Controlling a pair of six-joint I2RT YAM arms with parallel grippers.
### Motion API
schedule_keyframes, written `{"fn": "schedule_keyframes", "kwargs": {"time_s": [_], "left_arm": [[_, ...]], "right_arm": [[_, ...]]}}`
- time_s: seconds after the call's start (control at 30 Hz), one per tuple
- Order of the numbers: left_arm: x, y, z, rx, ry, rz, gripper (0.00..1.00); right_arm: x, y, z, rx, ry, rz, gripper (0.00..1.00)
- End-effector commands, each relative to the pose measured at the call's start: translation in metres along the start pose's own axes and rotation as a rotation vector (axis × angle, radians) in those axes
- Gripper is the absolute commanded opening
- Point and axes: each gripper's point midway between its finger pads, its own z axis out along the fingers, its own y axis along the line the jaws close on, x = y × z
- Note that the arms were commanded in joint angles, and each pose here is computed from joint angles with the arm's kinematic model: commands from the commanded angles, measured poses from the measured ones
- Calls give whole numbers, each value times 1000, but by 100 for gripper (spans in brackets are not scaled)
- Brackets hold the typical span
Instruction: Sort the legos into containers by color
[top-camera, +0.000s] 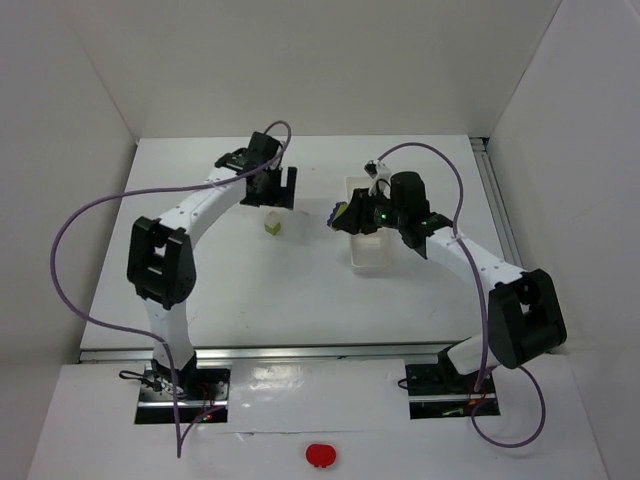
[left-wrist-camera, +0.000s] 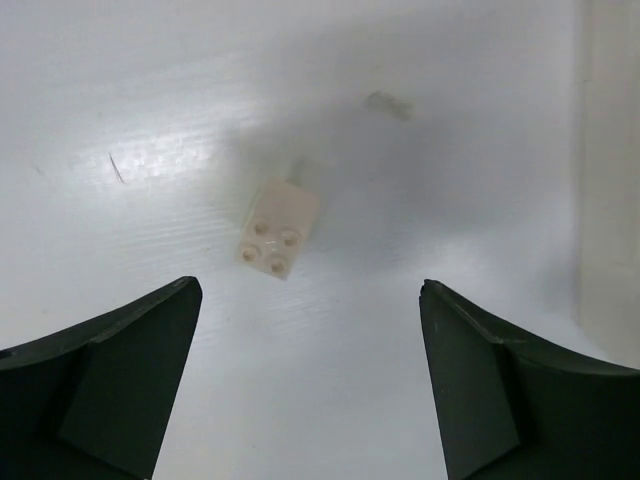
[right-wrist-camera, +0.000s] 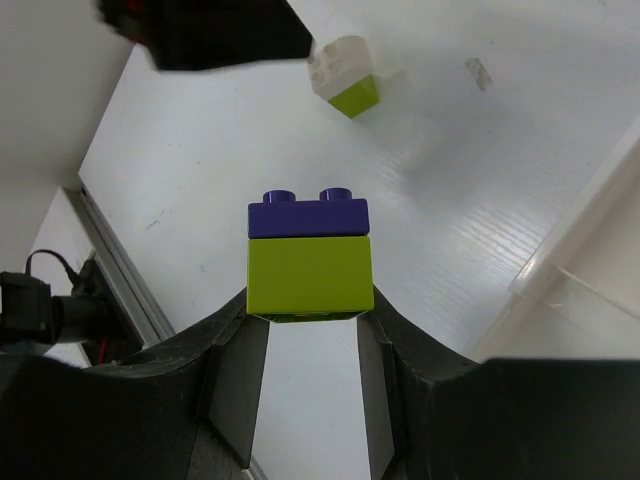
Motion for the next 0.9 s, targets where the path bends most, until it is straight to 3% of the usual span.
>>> {"fn": "schedule_keyframes", "kwargs": {"time_s": [0.0,0.03,0.07,0.13,0.17,0.27,0.5,0.87], "left_arm": [[-57,-19,-106,162,-221,74,100],[-62,-28,-119,241,-243,100,96],[-59,-48,-135,422,-243,162,89],[-52,-74,-153,630,-286,238,85],[-45,-91,-181,790,-316,292,87],[-28,-107,-194,986,-321,348,100],[1,-124,-202,1263,-255,440,100],[26,-149,-194,1346,-165,491,100]], "right_arm": [[-21,21,-16,-95,-55,-85,0],[-15,30,-18,-155,-32,-89,0],[-15,35,-19,-186,-27,-95,0],[-18,42,-22,-235,-34,-120,0],[-17,50,-24,-286,-27,-134,0],[-15,68,-34,-405,-28,-163,0],[-13,96,-54,-563,29,-233,0],[-14,98,-53,-585,59,-220,0]]}}
